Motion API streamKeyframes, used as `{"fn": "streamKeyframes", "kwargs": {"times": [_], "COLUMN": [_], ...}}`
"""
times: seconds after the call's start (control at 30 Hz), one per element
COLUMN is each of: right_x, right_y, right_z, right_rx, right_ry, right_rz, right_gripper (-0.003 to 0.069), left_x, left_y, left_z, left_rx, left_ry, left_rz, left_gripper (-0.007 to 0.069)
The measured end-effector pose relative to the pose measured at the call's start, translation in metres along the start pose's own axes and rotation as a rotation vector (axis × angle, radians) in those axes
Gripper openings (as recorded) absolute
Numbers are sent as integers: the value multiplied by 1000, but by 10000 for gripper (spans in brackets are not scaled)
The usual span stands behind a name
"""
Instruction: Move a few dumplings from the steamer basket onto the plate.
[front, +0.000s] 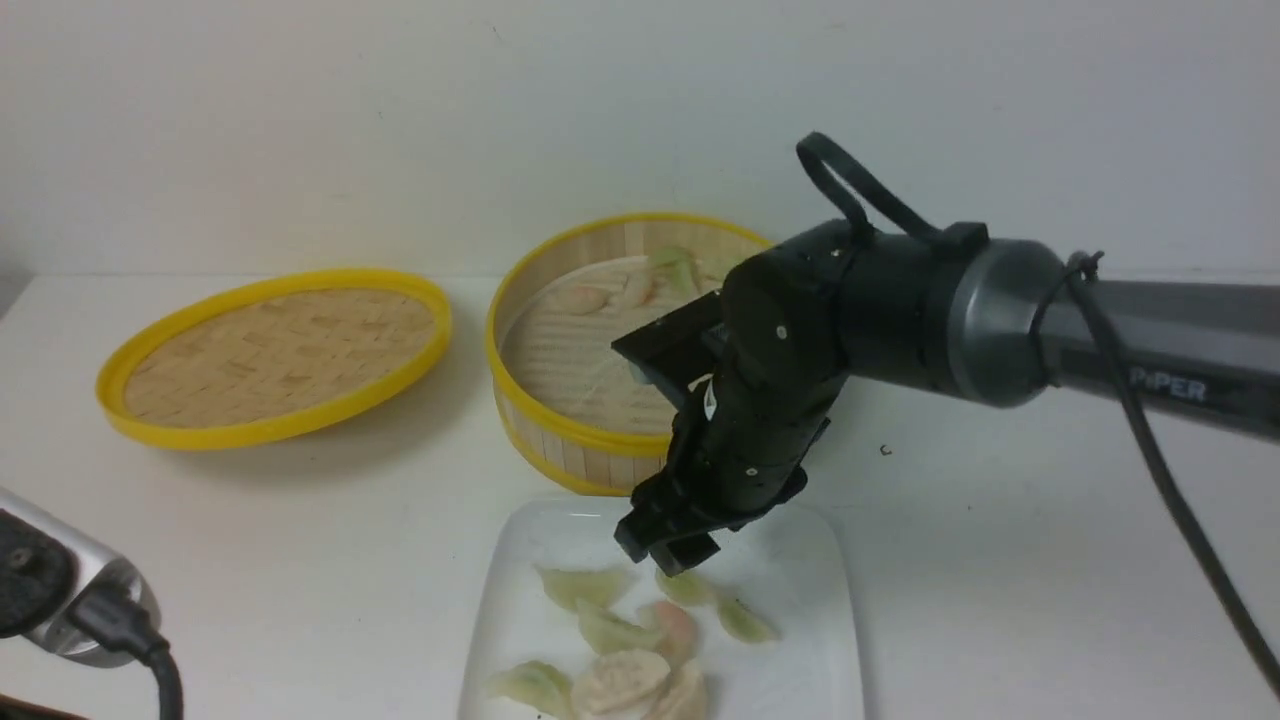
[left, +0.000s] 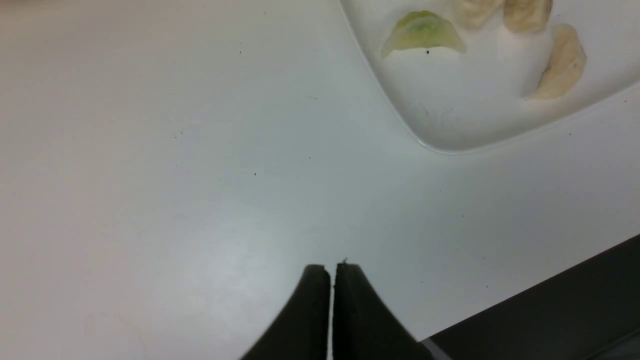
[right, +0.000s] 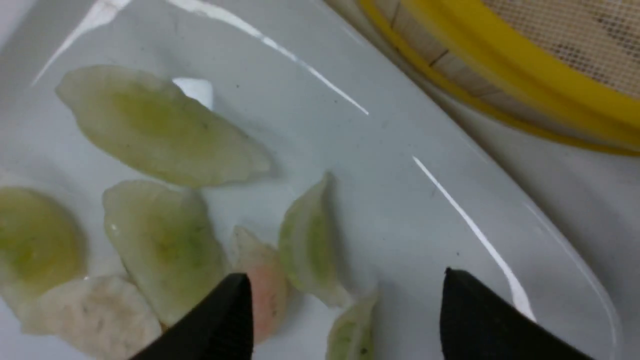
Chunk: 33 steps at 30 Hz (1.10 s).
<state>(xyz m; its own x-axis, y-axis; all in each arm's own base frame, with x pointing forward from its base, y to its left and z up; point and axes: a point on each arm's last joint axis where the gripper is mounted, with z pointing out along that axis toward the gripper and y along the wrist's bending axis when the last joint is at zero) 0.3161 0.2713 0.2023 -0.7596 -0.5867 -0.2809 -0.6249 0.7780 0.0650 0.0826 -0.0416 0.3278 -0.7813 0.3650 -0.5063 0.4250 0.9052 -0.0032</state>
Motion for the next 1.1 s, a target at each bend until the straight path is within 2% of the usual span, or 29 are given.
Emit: {"fn": "streamKeyframes", "kwargs": {"times": [0.07,0.17,0.2,0.23,0.3,0.33,0.37,0.43,0.47,0.6,0.67,0.83,1.0,1.1], "right_x": [-3,-4,-3,-1,12,14,31,67,74,164,216,306,356,364], "right_y": [1,3,5,7,9,9,10,11,10,6,3,-5,-13,-17], "right_z": [-20,-51,-90,-109,-161,-167,-203,-252,-260,-313,-318,-296,-272,-266], "right_rx": [0,-1,-5,-7,-14,-14,-18,-19,-19,-12,-13,-8,-4,36], "right_ry": [27,19,-50,-94,-205,-216,-298,-435,-464,-803,-998,-1390,-1620,-1663], "right_rz": [2,-5,4,7,21,22,36,51,53,68,63,69,113,122], "right_gripper": [459,409,313,278,155,142,58,10,7,-13,-13,-13,-13,-13], "left_x": [0,0,0,0,0,0,-1,-3,-3,-9,-13,-19,-26,-28], "left_y": [0,0,0,0,0,0,0,0,0,-2,-4,-9,-10,-9], "left_z": [0,0,0,0,0,0,0,0,0,0,-1,-2,-4,-5], "left_rx": [0,0,0,0,0,0,0,2,4,27,48,101,117,115], "left_ry": [0,0,0,0,-1,-2,-8,-29,-31,-101,-139,-212,-286,-319], "left_rz": [0,0,0,-1,-1,-1,-2,-5,-6,-16,-24,-48,-59,-61], "left_gripper": [-6,-6,-6,-6,-6,-6,-6,-6,-6,-6,-6,-6,-6,-6]}}
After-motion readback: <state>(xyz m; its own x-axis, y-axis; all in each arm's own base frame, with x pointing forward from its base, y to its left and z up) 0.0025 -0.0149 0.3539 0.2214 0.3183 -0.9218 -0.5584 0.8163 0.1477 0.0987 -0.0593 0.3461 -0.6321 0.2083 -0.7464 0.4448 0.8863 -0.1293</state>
